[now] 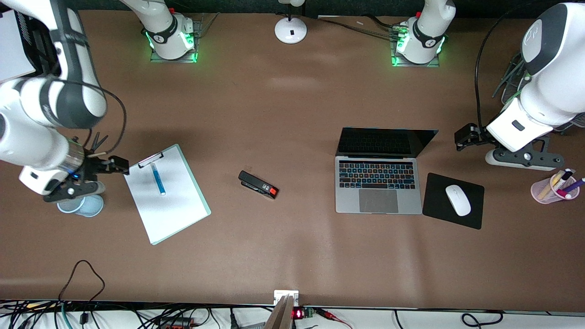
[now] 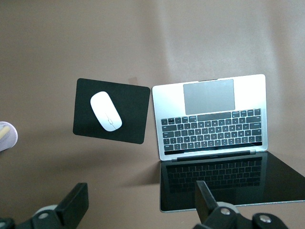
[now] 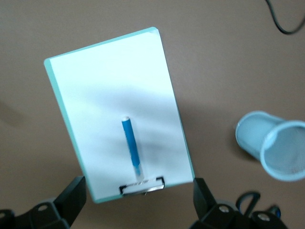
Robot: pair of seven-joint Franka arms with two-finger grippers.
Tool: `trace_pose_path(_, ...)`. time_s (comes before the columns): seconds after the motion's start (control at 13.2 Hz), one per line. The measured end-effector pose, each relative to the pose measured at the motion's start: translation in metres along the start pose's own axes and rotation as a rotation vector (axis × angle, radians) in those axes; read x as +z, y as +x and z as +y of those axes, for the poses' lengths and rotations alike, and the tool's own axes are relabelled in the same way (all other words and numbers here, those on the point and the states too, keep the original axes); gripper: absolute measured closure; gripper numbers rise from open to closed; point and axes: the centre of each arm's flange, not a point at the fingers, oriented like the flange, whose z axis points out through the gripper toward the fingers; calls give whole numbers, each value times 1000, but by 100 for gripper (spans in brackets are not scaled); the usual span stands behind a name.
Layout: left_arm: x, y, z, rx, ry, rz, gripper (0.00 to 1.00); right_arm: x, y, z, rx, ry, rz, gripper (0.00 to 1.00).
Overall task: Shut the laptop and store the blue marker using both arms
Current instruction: 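Grasp the blue marker with the right gripper while the left gripper reaches the laptop, then lift the marker with the right gripper while the left gripper pushes the laptop lid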
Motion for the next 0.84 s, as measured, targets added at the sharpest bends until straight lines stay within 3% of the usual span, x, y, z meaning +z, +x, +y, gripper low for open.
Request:
trace_pose_path(0.08,-5,4,0,-1,-1,9,6,15,3,0,-18,-2,3,3)
trace_pose_path(0.46,-9,19,-5,-6,-7,-106,64,87,15,-19,-221,-21,31,24)
trace_pose_path(0.68,3,8,0,-39,-44,-228,98,126,18,-19,-295,-24,26,25)
trace_pose_path(0.84,9,2,11,-103,-108,-279,99,142,19,-25,-328,-19,22,25)
